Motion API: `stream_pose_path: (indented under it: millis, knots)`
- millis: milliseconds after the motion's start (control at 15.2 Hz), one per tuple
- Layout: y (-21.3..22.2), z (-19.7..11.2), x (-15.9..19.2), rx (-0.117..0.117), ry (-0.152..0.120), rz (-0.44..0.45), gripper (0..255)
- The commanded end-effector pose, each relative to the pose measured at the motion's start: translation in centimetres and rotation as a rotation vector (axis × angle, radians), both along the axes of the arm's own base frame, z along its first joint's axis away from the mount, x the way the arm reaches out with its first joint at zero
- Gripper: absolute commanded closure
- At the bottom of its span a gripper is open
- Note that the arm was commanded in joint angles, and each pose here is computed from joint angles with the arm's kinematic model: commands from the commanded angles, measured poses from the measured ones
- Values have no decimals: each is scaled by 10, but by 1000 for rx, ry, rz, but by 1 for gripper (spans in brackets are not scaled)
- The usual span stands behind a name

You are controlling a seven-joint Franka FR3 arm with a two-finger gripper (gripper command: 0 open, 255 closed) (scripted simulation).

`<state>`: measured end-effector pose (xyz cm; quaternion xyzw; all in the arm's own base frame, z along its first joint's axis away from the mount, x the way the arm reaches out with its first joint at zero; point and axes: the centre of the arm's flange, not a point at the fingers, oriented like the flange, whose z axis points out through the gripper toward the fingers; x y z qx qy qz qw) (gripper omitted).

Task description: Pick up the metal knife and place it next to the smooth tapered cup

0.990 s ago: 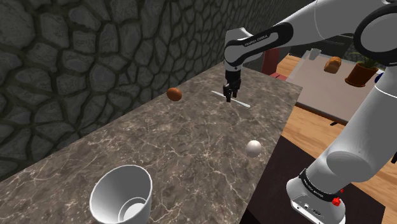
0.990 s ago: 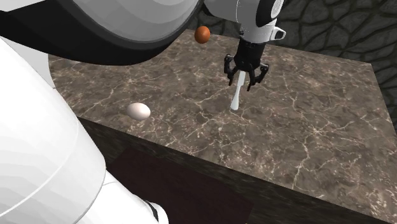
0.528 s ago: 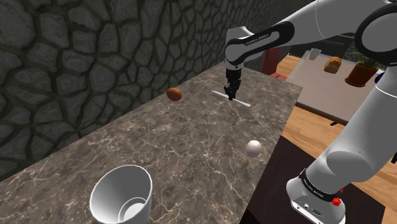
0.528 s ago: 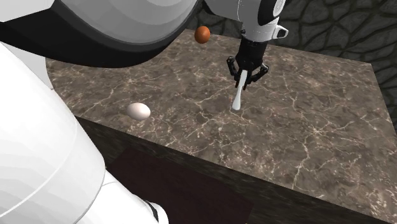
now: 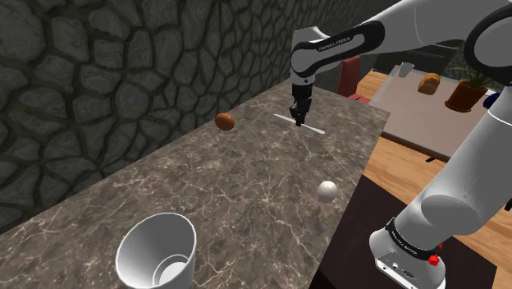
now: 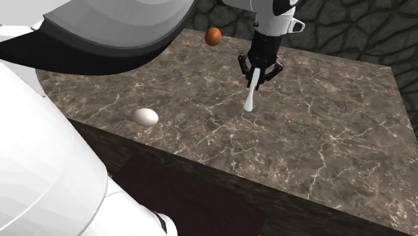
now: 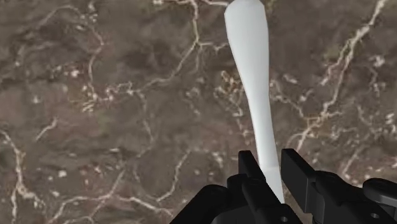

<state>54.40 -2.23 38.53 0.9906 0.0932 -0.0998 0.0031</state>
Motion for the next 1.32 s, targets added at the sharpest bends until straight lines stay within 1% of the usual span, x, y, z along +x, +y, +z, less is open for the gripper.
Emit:
stream_pose_path:
  millis: [0, 1254]
  knots:
    - [0, 10, 1, 0, 1, 0, 255]
    - [0, 111, 1, 0, 1, 0, 255]
